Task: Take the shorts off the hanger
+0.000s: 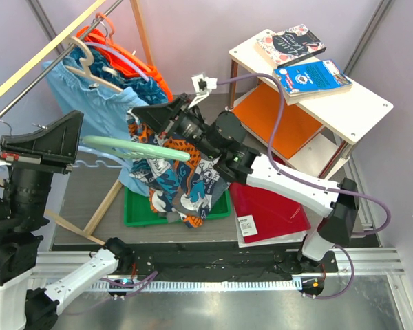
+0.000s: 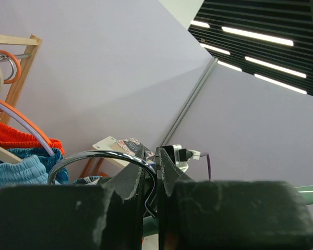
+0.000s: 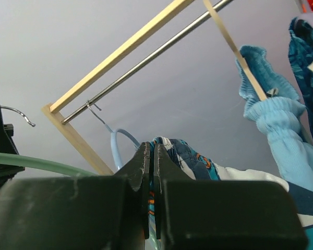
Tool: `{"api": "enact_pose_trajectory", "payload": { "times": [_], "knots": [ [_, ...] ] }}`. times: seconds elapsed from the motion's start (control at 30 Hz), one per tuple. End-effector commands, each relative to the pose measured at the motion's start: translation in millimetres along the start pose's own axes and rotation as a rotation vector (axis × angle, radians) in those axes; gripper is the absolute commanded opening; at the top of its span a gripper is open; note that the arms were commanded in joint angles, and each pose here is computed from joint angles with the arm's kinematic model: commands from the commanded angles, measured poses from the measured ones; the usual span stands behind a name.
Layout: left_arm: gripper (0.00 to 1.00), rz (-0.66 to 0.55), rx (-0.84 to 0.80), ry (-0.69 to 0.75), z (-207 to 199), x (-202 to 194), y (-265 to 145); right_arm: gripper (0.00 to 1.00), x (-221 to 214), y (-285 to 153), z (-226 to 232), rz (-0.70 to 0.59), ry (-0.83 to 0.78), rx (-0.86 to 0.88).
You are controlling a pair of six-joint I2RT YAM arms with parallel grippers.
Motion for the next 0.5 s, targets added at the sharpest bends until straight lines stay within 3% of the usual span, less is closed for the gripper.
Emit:
{"api": "enact_pose_trajectory", "payload": {
  "times": [0.0,0.23,0.47],
  "knots": [
    [0.01,-0.053,-0.016,-0.002,-4,11,-2,0.01,32,-23,-8,-0.110,0.047,-0.018],
    [0.01,-0.056,-0.017,-0.003,-4,11,-3,0.01,-1,-59,-60,-0.022,0.015,-0.200],
    [0.01,-0.047,-0.016,-0.001,-2,9,-5,0.01,-77,-112,-112,0.279,-0.059,-0.388]
  ]
}}
Point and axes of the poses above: each gripper's point midway between its finger pads, its own y axis out along the fingers, its own z axis along the line the jaws close on, x = y × z, the point moved 6 cm from there along -y, back along the fingers, and after that the axes turned 6 degrees about -y, right-handed, at the moved point
